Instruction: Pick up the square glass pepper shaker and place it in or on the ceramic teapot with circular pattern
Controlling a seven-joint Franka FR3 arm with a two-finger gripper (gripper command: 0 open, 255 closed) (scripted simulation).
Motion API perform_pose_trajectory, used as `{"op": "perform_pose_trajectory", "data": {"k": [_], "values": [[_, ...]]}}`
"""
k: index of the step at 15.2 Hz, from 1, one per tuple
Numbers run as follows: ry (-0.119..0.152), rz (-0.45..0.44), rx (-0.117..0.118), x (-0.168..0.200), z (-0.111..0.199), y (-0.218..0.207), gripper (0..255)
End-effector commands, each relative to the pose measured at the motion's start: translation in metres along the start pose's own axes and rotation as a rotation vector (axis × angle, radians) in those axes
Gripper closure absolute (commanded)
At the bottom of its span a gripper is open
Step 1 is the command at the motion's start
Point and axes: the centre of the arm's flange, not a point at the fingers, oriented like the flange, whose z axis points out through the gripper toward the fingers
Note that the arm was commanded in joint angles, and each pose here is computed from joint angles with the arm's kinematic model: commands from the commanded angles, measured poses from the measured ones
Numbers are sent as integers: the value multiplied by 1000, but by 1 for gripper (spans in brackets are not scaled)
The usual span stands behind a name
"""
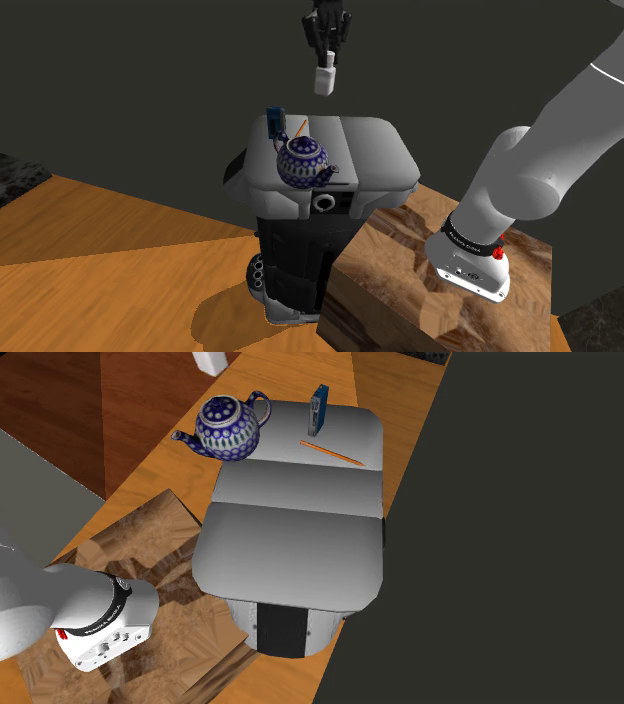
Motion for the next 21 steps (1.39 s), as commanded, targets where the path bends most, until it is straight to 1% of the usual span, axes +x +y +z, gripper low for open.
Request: {"op": "perform_pose_trajectory", "data": {"k": [1,4,21], "values": [[0,1,0,-1,-4,-27,255],[0,1,0,-2,-7,-63,255],[0,1,0,11,82,-63,255]]}}
